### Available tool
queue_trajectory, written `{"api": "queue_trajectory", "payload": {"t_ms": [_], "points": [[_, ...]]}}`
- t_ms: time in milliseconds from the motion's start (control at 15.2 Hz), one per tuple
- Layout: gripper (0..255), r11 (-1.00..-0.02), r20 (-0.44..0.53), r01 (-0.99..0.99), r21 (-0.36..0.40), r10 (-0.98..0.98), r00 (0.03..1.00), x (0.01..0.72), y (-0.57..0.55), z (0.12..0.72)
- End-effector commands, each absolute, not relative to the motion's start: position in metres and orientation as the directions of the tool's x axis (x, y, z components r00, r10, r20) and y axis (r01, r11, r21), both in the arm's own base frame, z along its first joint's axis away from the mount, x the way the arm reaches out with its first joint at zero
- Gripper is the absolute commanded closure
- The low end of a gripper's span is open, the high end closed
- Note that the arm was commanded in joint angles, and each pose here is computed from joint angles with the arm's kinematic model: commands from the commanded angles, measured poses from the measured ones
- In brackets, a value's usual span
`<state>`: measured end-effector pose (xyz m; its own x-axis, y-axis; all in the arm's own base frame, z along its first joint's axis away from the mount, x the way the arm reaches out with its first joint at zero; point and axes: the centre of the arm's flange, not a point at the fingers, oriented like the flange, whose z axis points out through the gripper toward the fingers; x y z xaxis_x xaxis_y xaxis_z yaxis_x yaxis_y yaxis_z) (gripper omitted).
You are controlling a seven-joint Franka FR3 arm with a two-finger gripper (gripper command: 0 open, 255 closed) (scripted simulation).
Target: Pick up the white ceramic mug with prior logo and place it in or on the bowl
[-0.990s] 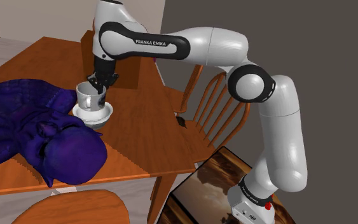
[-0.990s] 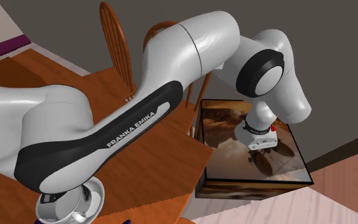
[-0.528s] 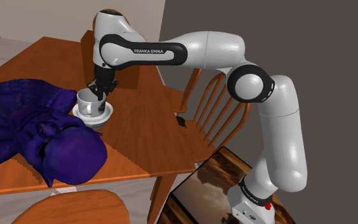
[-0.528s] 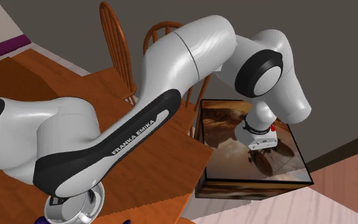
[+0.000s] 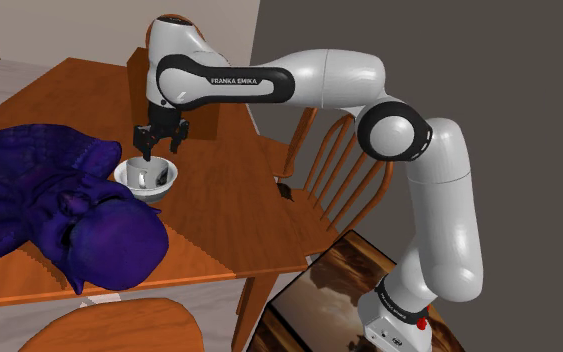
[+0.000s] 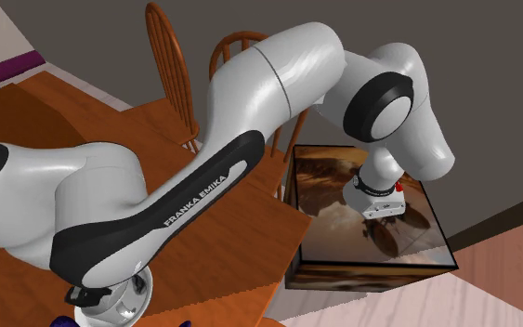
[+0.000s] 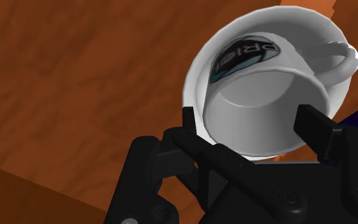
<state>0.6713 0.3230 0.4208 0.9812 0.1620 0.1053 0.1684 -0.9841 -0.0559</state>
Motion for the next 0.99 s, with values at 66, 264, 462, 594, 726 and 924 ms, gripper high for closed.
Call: {"api": "queue_trajectory", "payload": {"t_ms": [66,264,462,594,726,924], "points": [[0,-0.984,0.105,0.168,-0.056,0.162,0.981,0.671,0.323,0.421],[0,-0.984,0.105,0.168,-0.056,0.162,0.981,0.669,0.321,0.447],[0,-0.984,0.105,0.168,-0.056,0.162,0.981,0.667,0.319,0.47],[0,-0.984,0.105,0.168,-0.056,0.162,0.981,0.667,0.319,0.47],[0,-0.984,0.105,0.168,-0.056,0.162,0.981,0.667,0.319,0.47],[0,-0.984,0.105,0.168,-0.056,0.162,0.981,0.667,0.319,0.47]]}}
